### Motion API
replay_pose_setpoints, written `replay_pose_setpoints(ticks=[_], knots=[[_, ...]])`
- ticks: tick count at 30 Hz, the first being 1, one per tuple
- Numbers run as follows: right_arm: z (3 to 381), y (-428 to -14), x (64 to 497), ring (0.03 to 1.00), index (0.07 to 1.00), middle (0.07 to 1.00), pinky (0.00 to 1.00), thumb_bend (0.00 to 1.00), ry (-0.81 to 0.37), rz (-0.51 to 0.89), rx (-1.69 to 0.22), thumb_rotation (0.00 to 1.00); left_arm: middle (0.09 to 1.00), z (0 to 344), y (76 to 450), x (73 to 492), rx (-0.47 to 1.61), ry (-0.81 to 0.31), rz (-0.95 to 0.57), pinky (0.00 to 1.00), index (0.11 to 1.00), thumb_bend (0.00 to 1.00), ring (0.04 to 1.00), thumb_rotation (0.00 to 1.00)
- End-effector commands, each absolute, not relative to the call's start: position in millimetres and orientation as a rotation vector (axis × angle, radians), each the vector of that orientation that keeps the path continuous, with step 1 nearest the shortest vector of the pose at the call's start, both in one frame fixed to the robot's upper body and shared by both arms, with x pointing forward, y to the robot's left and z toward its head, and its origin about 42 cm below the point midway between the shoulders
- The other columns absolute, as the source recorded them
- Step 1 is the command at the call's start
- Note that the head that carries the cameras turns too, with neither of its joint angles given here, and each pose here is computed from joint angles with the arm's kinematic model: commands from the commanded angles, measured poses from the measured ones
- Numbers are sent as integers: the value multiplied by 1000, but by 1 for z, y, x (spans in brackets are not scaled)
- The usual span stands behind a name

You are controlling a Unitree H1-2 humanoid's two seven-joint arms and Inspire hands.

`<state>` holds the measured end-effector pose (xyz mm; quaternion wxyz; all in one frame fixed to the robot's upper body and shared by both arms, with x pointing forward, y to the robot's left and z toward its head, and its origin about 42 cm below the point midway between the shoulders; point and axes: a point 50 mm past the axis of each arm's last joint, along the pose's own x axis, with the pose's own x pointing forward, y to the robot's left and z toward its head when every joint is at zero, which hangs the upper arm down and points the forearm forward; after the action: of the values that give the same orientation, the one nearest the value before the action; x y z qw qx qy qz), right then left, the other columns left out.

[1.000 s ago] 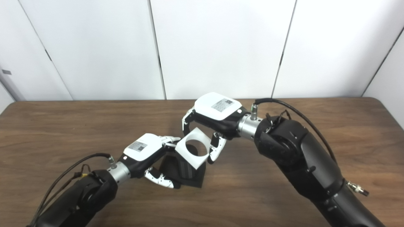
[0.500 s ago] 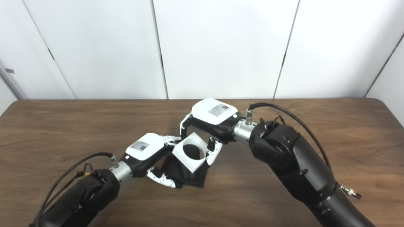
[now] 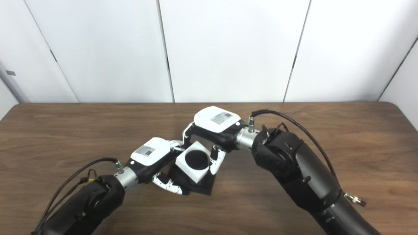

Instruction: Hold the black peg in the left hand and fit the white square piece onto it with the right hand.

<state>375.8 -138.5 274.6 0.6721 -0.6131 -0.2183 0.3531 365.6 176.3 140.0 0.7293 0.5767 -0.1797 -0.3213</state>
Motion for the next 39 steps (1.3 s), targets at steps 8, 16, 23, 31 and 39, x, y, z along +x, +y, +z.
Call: replay_pose_setpoints(ticks=[8,16,23,31,39], knots=[[300,-116,379,816,489,763,827,523,-496,846,-1455,151,894,107,164,346,1322,-302,-860,817,571,913,877,235],[298,-124,380,853,756,854,801,969,-406,851,-1474,326,889,106,165,346,1328,-299,-858,815,567,898,872,238],[296,-128,377,888,731,934,788,913,-387,818,-1477,216,897,105,166,348,1331,-290,-856,812,545,879,870,202],[297,-134,378,875,738,925,789,906,-386,776,-1480,210,895,106,167,349,1330,-286,-856,821,537,859,867,181],[309,-152,382,854,750,896,763,887,-408,713,-1467,204,896,105,168,349,1326,-282,-849,829,490,523,869,74]])
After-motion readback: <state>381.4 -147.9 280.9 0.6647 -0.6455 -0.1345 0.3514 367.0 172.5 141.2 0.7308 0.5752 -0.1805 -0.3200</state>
